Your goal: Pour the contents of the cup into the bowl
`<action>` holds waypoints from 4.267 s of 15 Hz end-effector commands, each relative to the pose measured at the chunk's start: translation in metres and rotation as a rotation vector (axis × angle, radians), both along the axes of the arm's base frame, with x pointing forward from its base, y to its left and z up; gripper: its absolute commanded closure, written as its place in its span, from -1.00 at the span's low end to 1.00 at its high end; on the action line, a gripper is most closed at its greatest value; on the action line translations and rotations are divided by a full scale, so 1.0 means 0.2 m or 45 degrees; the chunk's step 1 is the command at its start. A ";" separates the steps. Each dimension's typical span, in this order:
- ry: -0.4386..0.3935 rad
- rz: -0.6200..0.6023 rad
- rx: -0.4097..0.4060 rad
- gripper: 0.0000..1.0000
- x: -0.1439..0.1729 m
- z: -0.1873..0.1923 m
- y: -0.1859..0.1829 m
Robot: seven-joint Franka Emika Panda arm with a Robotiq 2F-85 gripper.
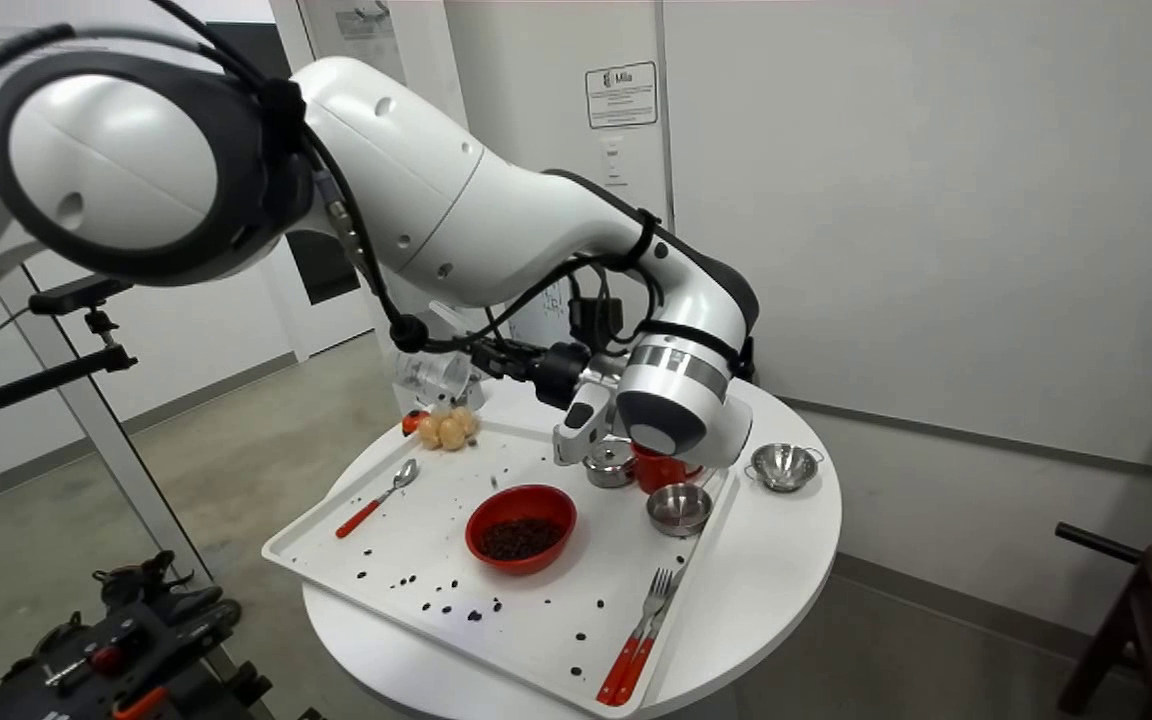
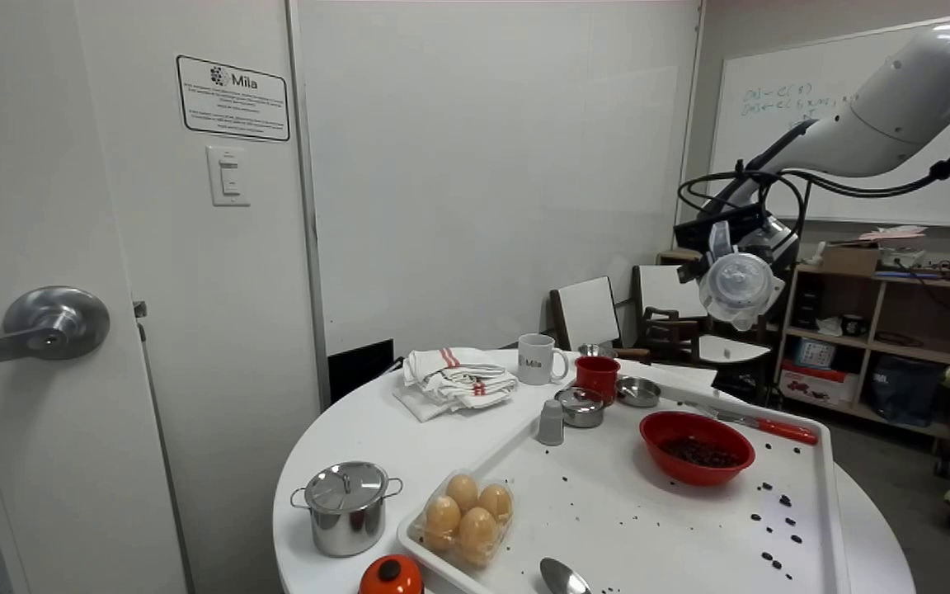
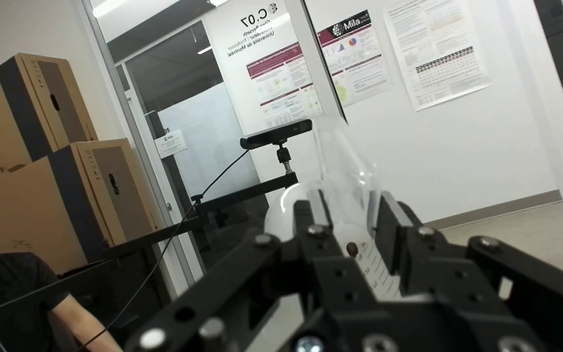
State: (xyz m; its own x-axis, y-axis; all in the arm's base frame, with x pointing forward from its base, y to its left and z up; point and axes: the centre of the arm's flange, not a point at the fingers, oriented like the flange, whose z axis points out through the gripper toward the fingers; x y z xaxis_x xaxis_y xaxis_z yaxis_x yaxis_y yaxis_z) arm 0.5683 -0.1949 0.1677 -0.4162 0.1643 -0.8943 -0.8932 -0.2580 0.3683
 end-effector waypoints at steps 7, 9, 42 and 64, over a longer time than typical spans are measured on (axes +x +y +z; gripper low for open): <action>0.023 -0.006 -0.072 0.78 0.05 0.01 0.01; 0.048 -0.024 -0.164 0.78 0.07 0.00 0.04; -0.379 -0.379 -2.199 0.78 0.20 0.10 1.16; -0.322 -0.025 -2.268 0.78 -0.02 -0.18 1.29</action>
